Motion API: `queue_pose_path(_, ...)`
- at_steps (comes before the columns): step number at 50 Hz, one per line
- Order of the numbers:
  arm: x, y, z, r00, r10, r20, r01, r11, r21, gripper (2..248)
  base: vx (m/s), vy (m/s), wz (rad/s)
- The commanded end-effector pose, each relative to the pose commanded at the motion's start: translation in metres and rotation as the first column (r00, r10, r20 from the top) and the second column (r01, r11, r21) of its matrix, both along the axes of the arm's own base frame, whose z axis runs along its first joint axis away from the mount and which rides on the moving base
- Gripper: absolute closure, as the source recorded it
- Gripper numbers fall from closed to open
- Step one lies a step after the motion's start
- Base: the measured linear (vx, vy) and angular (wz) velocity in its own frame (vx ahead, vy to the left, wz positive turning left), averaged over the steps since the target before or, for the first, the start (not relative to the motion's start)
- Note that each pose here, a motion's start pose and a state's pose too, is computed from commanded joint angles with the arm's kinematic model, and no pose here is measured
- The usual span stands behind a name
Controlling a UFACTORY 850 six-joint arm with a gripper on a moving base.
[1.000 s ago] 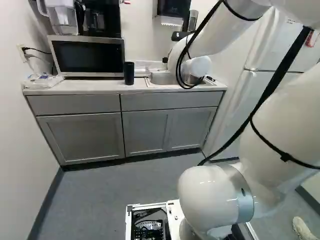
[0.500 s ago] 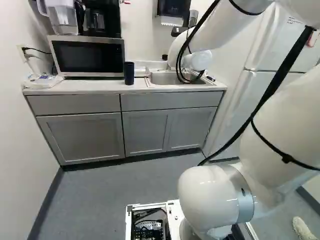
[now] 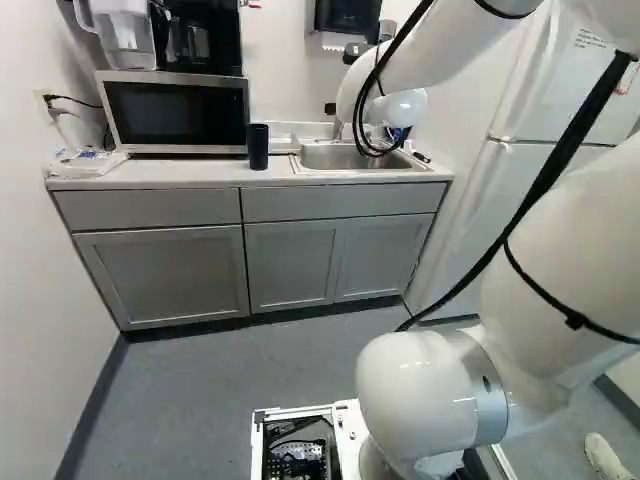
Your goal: Rinse the cup and place it in the tray
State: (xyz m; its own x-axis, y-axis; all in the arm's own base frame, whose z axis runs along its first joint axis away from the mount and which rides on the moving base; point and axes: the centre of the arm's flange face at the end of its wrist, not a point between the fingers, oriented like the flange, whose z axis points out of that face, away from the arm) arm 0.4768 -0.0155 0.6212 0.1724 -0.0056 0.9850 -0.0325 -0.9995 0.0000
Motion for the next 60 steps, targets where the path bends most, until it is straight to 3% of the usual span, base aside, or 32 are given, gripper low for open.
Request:
queue_pose_path(38, -0.003, 0.000, 0.029, 0.998, 0.000, -0.059, 0.000, 1.000, 0.002, 3, 0.000, 0.000, 0.000)
queue_pose_path(60, -0.003, 0.000, 0.029, 0.998, 0.000, -0.063, 0.000, 1.000, 0.002, 3, 0.000, 0.000, 0.000)
